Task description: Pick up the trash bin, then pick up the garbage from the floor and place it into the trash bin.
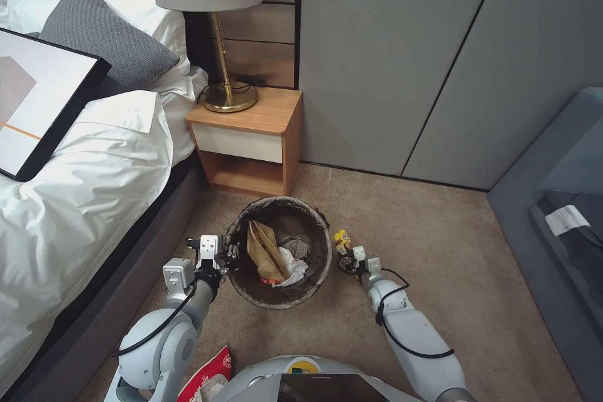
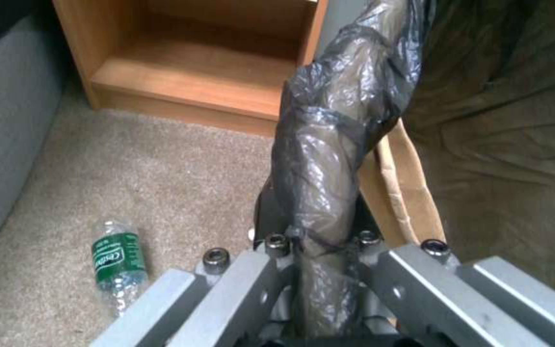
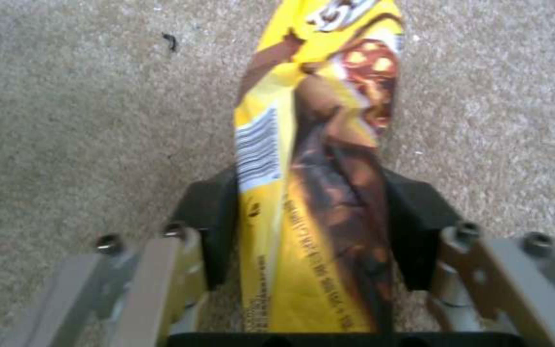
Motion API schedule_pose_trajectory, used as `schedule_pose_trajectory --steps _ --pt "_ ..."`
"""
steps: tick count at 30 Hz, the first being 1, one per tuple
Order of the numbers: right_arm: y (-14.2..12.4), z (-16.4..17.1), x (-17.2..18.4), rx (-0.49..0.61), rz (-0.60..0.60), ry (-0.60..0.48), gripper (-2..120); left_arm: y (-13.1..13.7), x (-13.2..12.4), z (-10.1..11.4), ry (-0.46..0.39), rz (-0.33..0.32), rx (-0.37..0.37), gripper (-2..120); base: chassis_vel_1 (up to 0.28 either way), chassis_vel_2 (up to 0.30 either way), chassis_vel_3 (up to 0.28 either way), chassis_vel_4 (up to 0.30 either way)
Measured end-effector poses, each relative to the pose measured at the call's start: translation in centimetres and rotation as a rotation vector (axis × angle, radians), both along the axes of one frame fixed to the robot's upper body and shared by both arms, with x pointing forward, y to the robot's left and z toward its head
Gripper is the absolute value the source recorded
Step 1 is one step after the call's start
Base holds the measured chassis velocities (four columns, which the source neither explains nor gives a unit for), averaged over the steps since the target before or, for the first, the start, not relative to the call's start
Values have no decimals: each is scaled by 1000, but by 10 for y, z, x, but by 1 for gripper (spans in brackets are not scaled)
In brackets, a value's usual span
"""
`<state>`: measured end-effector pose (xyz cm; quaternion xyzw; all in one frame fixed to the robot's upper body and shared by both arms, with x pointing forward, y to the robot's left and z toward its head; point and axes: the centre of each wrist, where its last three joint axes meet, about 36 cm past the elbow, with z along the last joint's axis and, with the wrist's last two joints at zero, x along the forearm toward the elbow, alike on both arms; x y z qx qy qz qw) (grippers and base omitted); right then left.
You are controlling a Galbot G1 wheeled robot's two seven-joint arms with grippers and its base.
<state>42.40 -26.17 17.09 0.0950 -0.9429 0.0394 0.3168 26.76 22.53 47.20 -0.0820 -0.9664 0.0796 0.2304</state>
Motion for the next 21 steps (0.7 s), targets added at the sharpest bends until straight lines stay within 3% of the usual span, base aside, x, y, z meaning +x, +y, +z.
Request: schedule_pose_trajectory --steps 14,21 --pt "-2 0 -1 -5 -4 -9 0 0 1 -1 1 0 -2 0 0 0 0 0" --pt "-2 0 0 -7 -4 -15 0 0 1 -1 2 0 -2 0 0 0 0 0"
